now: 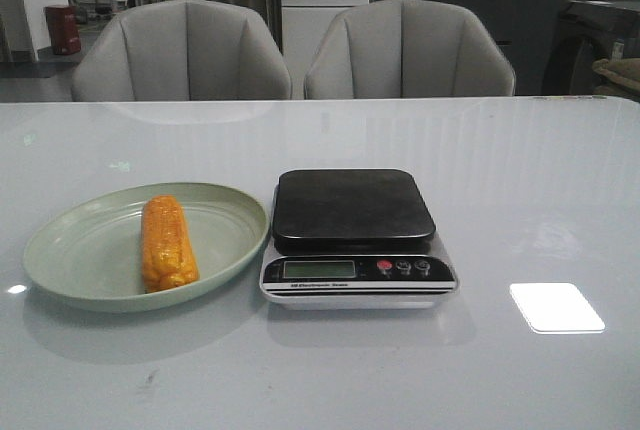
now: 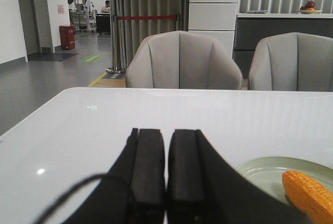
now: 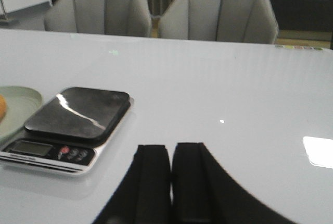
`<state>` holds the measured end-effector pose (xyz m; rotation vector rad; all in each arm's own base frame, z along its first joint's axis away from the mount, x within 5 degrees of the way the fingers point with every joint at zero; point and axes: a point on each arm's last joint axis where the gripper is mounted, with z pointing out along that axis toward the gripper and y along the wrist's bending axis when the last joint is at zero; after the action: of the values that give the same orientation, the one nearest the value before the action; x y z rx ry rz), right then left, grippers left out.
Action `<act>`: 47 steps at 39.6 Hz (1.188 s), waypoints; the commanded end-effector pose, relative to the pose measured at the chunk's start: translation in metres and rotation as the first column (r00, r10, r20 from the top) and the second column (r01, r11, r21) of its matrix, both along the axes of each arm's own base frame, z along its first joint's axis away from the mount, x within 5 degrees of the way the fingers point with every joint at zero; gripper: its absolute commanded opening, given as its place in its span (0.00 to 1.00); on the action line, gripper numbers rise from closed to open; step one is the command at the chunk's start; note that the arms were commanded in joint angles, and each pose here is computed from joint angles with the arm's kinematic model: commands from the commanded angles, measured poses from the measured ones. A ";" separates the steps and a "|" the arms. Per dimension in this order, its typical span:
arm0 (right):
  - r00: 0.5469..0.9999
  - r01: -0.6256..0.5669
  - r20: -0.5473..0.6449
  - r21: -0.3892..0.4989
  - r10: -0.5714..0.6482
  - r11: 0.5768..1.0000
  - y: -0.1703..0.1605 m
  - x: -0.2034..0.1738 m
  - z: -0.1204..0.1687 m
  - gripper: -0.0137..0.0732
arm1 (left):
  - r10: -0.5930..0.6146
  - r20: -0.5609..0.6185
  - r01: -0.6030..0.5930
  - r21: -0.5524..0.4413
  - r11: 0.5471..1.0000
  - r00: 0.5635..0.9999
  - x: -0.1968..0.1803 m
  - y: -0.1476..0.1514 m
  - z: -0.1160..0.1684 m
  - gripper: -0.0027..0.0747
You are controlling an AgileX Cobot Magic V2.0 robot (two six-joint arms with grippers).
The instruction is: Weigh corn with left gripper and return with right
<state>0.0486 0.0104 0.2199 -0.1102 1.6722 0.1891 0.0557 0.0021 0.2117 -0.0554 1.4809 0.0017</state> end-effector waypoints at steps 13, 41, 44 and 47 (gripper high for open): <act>0.984 0.132 0.118 -0.013 -0.130 0.991 -0.007 0.007 -0.024 0.36 | -0.001 0.064 0.002 -0.003 1.000 0.998 -0.001 0.000 -0.003 0.18; 0.972 0.134 0.191 0.013 -0.134 0.991 -0.007 0.007 -0.017 0.36 | -0.001 0.064 0.002 -0.003 1.000 0.998 -0.001 0.000 -0.003 0.18; 0.972 0.134 0.191 0.013 -0.134 0.991 -0.007 0.007 -0.017 0.36 | -0.001 0.064 0.002 -0.003 1.000 0.998 -0.001 0.000 -0.003 0.18; 0.972 0.134 0.191 0.013 -0.134 0.991 -0.007 0.007 -0.017 0.36 | -0.001 0.064 0.002 -0.003 1.000 0.998 -0.001 0.000 -0.003 0.18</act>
<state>0.0567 0.0039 0.1971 -0.0138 1.5790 0.0897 0.0557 0.0021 0.2117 -0.0554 1.4809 0.0017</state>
